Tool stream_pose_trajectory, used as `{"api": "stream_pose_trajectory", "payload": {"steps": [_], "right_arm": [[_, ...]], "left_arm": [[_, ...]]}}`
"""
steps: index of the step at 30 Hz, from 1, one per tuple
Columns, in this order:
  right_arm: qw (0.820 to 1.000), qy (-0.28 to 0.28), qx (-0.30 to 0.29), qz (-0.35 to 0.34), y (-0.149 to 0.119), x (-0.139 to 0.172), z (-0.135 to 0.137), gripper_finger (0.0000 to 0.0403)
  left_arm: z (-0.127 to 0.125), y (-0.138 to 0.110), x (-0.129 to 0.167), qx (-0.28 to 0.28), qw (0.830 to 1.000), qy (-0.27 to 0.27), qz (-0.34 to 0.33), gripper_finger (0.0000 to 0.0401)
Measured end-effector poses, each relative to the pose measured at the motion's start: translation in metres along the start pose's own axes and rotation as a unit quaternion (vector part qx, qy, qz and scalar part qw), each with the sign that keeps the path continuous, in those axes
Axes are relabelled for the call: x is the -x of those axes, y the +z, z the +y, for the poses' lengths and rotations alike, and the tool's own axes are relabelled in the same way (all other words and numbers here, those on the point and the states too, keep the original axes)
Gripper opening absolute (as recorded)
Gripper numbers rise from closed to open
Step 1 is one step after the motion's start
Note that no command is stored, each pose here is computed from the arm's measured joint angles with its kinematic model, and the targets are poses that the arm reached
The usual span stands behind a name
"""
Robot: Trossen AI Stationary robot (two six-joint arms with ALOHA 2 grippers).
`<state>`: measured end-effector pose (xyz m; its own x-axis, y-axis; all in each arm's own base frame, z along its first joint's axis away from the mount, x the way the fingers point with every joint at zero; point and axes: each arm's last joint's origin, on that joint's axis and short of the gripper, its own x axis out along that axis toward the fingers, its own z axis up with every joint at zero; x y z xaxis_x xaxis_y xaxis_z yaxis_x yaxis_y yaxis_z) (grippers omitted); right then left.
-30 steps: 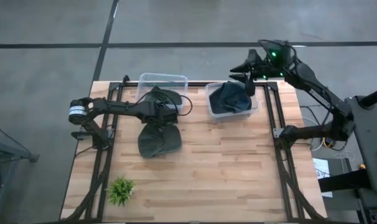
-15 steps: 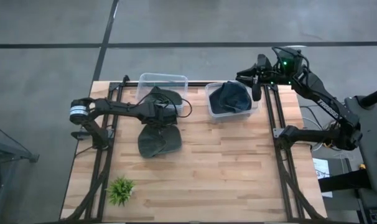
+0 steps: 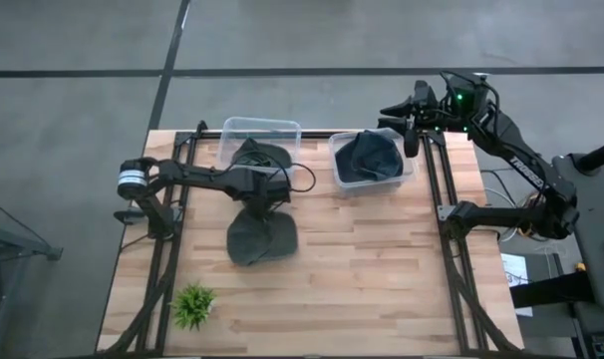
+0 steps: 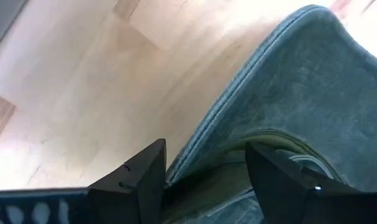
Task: Pick & Place hat
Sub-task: Put the green cap into the left transparent bin
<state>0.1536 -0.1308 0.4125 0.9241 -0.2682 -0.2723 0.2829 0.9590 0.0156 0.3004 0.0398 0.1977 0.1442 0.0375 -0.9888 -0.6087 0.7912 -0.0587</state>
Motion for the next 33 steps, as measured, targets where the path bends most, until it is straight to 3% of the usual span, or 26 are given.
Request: {"api": "stream_pose_trajectory", "payload": {"steps": [16,25,29,33], "right_arm": [[1.000,0.001,0.005,0.004,-0.001,-0.002,-0.001,0.0111],[1.000,0.001,0.004,0.005,-0.001,-0.002,-0.001,0.0111],[1.000,0.001,0.003,0.005,-0.001,-0.002,-0.001,0.0111],[1.000,0.001,0.004,0.003,0.000,-0.001,-0.001,0.0111]], "left_arm": [[-0.006,0.009,-0.010,-0.107,0.994,0.002,-0.030,0.0211],[-0.009,0.010,-0.024,-0.136,0.991,0.006,-0.016,0.0208],[-0.012,0.009,-0.034,-0.148,0.989,0.005,0.002,0.0184],[-0.014,0.009,-0.037,-0.150,0.988,-0.011,0.015,0.0126]]}}
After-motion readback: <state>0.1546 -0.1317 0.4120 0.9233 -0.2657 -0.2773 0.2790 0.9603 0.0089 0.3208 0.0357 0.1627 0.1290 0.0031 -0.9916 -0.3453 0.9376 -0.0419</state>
